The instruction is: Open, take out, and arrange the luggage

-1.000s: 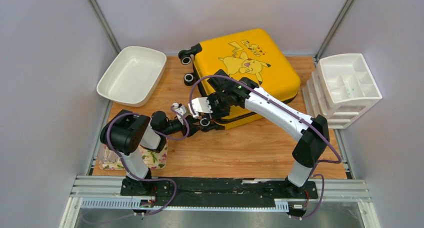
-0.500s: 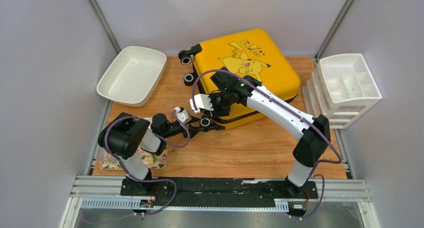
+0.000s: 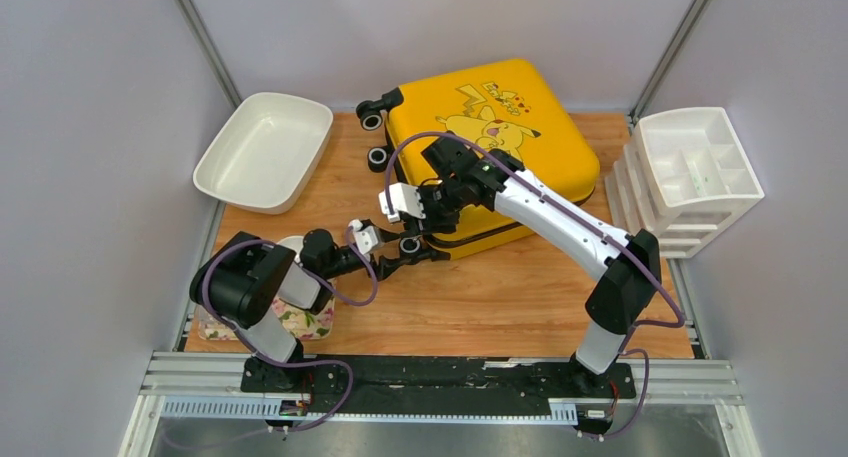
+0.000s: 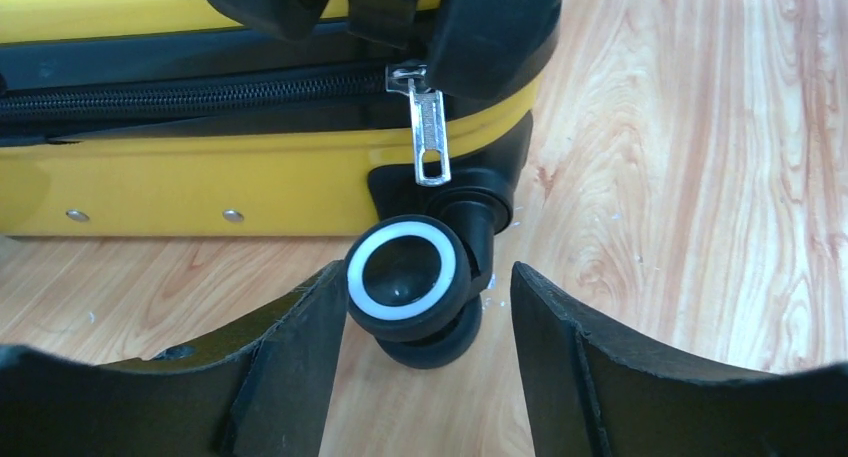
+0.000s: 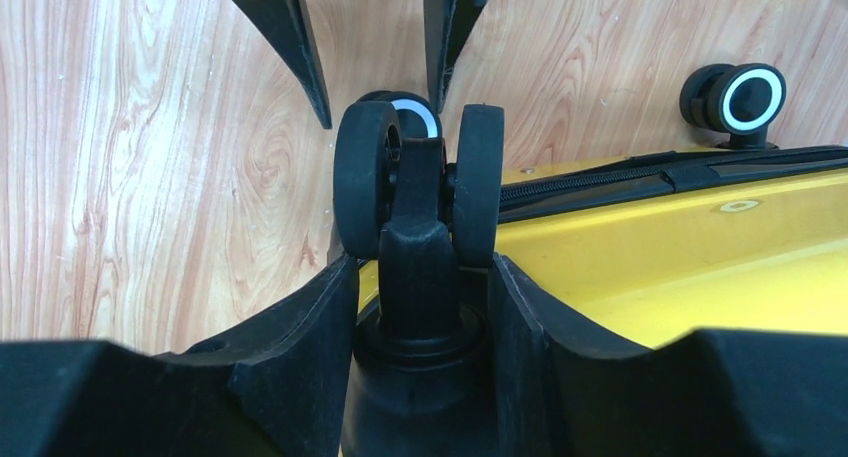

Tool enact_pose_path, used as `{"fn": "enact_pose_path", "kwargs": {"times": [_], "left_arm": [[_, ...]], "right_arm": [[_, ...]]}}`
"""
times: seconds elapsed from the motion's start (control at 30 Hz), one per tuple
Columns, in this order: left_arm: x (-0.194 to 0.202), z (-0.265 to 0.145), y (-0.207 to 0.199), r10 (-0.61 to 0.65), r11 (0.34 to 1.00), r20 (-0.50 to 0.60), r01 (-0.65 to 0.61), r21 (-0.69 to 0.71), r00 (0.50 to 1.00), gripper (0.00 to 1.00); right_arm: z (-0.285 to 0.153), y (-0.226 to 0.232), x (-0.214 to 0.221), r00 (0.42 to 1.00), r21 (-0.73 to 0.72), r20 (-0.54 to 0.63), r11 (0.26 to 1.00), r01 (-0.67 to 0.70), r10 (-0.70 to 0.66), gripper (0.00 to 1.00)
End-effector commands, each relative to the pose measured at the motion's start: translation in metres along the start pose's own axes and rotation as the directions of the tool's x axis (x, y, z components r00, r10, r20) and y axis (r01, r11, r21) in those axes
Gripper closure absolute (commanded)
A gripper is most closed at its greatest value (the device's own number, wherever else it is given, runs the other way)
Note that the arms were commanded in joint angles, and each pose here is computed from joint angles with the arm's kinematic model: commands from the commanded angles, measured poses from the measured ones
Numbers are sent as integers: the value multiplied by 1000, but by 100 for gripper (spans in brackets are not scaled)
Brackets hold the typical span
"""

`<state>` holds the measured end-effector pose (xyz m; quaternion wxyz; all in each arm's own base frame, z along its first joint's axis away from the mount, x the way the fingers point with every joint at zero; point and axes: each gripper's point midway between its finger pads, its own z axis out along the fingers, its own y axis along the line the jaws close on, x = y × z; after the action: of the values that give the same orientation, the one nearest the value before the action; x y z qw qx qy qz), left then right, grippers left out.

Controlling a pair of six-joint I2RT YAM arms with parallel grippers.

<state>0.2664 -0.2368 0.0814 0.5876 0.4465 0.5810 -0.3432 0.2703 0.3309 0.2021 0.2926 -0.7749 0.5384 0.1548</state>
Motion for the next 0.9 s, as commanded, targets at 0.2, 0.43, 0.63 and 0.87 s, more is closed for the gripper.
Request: {"fn": "enact_pose_path", "kwargs": {"times": [0.2, 0.43, 0.63, 0.87], "left_arm": [[-66, -34, 1, 166, 986, 220, -159, -47, 961, 18], [-82, -63, -9, 204, 977, 245, -214, 14, 948, 16], [-95, -76, -15, 203, 974, 254, -222, 46, 946, 16], [-85, -78, -9, 236, 968, 195, -249, 43, 952, 15]], "right_arm": [[-21, 10, -20, 998, 16, -49, 999, -41, 42, 2], [-29, 11, -30, 999, 62, -42, 998, 3, 0, 0], [-12, -4, -33, 998, 38, -66, 999, 19, -16, 0], [22, -10, -22, 992, -13, -119, 999, 48, -49, 1]]}}
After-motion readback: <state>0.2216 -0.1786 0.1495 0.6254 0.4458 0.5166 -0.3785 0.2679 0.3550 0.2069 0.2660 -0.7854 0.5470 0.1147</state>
